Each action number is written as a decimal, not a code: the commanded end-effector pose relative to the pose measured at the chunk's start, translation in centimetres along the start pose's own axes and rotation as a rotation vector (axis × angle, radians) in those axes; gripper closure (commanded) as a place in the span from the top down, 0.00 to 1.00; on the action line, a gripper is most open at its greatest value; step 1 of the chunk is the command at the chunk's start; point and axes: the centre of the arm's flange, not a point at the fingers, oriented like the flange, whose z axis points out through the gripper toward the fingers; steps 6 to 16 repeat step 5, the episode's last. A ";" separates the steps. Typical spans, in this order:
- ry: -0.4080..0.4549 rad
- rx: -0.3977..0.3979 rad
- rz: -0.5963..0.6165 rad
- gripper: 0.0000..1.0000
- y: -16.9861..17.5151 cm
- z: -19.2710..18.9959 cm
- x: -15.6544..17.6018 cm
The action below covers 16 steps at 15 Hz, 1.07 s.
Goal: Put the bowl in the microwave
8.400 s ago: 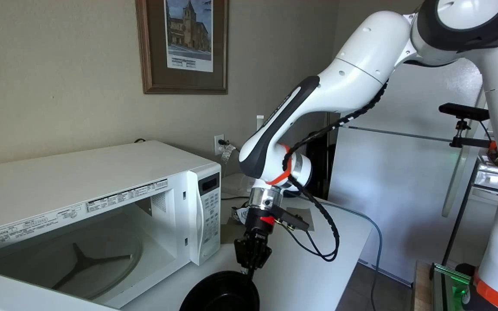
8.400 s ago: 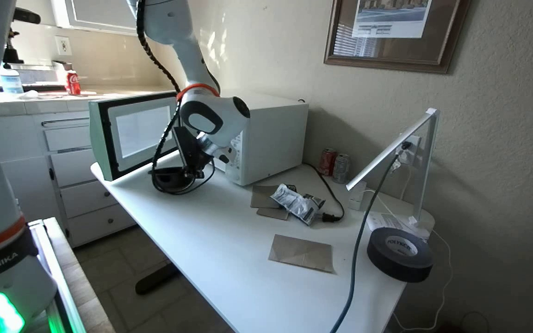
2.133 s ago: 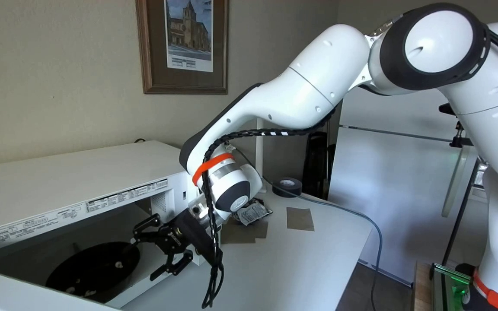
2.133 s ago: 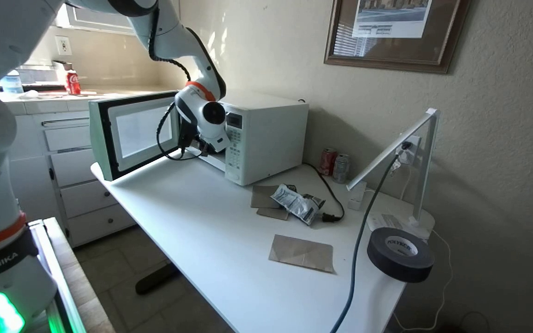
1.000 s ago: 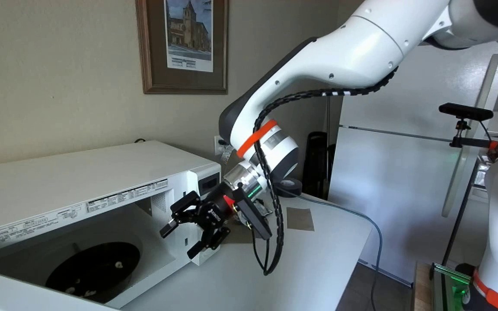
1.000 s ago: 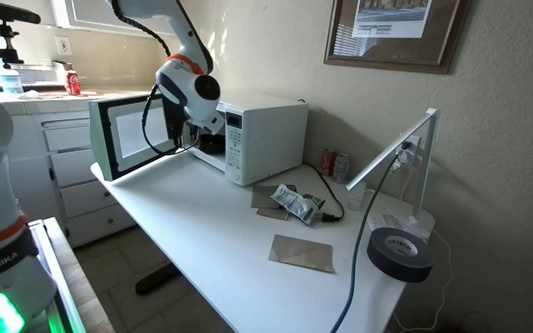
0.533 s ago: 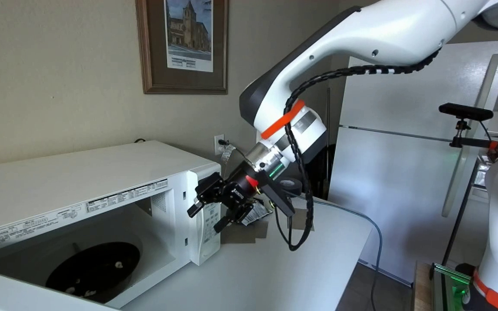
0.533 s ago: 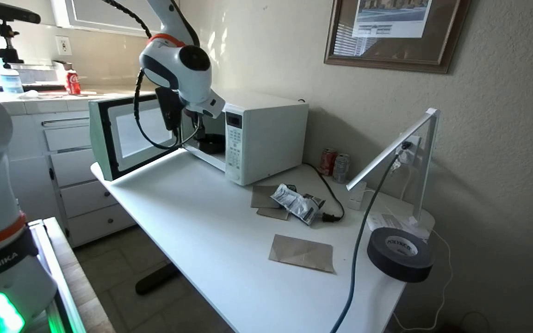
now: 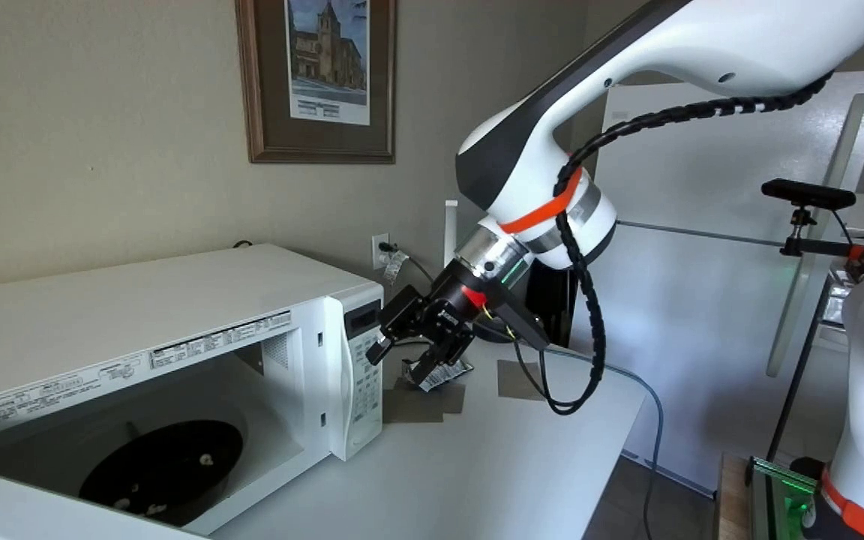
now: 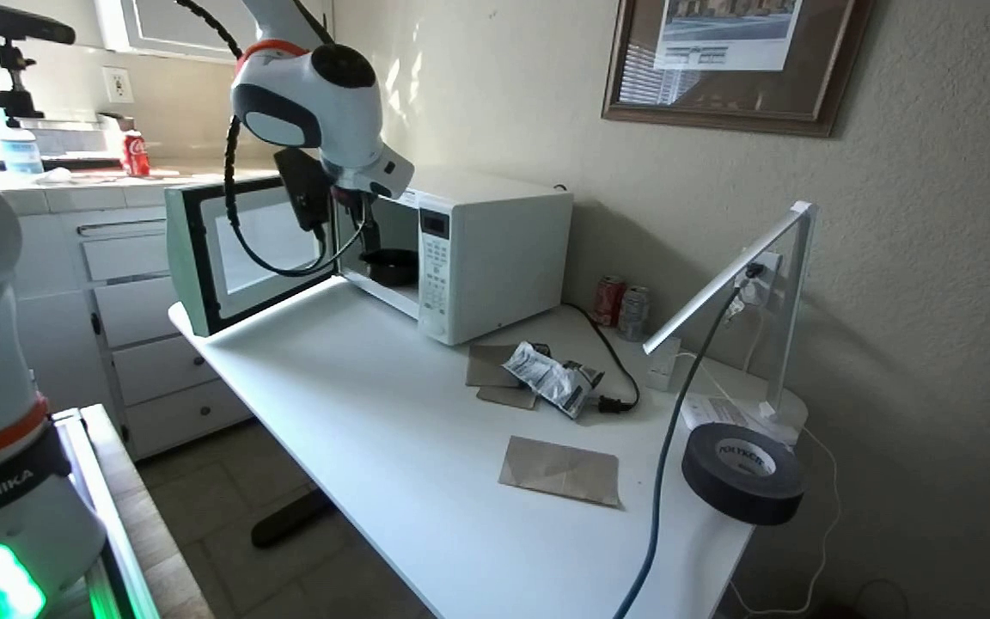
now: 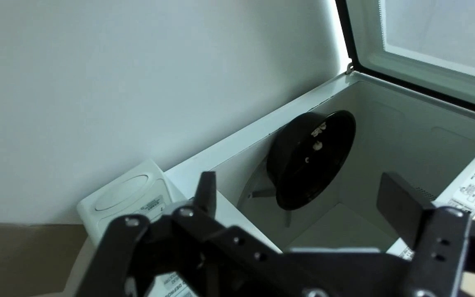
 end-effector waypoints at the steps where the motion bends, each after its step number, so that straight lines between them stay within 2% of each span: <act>1: 0.003 -0.008 -0.003 1.00 0.1 -0.5 0.0; 5: 0.015 -0.016 -0.004 1.00 0.3 -1.6 0.0; 16: 0.015 -0.016 -0.004 1.00 0.3 -1.6 0.0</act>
